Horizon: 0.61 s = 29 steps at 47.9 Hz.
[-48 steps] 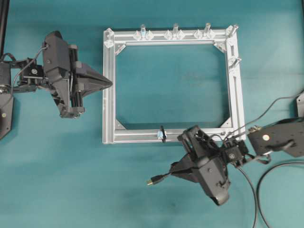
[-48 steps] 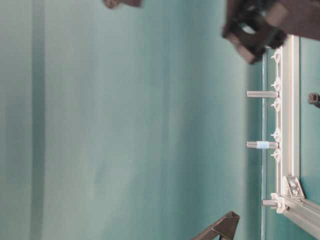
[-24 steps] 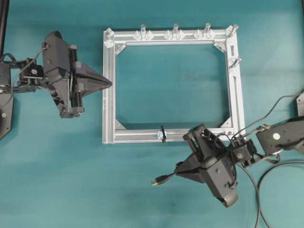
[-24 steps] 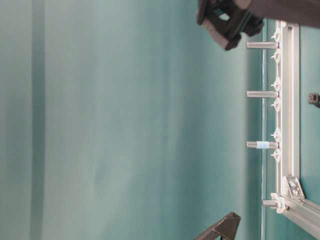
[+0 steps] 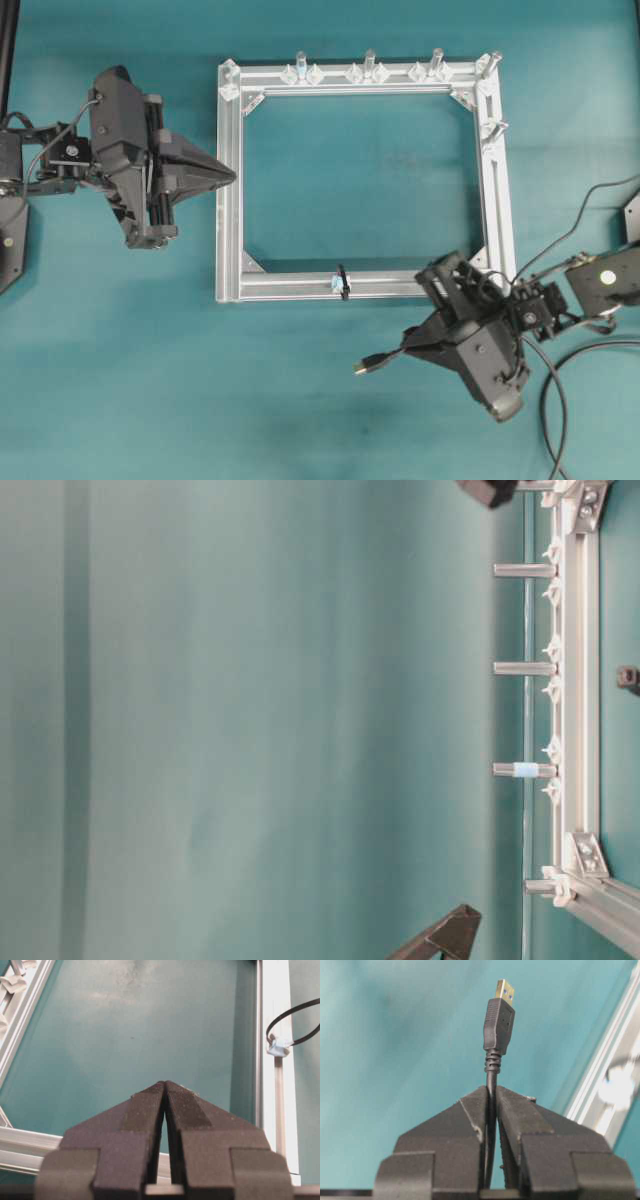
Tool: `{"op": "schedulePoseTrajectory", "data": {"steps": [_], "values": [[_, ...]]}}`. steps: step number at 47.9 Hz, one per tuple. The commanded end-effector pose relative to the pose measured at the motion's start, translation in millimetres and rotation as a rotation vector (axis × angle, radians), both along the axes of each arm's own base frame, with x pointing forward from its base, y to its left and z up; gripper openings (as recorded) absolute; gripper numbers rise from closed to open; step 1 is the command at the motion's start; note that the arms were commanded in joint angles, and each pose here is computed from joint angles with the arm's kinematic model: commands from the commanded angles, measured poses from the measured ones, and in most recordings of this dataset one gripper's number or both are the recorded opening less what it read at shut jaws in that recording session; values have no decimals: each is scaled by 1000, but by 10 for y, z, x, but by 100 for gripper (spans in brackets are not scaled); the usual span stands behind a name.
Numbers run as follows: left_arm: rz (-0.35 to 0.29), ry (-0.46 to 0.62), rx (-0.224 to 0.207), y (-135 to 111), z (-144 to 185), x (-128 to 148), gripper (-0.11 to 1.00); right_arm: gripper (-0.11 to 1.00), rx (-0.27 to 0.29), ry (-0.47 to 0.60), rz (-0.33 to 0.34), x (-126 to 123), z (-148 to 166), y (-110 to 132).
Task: Insert the wire through the string loop located in the center.
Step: 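Move the right gripper toward the frame's bottom rail, aligning the plug with the loop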
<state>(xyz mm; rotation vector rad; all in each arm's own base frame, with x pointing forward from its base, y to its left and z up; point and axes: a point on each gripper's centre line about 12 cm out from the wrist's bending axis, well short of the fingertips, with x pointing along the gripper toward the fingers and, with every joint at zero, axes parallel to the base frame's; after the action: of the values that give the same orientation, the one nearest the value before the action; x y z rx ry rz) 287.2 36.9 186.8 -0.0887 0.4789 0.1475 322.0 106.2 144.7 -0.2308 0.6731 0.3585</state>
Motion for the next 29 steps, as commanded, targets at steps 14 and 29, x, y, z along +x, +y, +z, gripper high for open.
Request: {"op": "schedulePoseTrajectory", "data": {"steps": [14,29], "values": [[-4,-26,4,-8,71,13,6,7,34,-17,-103,-185,134,-316],[-3,-24,3,-8,66,9,6,7,44,-25,-183,-328,157,-568]]}}
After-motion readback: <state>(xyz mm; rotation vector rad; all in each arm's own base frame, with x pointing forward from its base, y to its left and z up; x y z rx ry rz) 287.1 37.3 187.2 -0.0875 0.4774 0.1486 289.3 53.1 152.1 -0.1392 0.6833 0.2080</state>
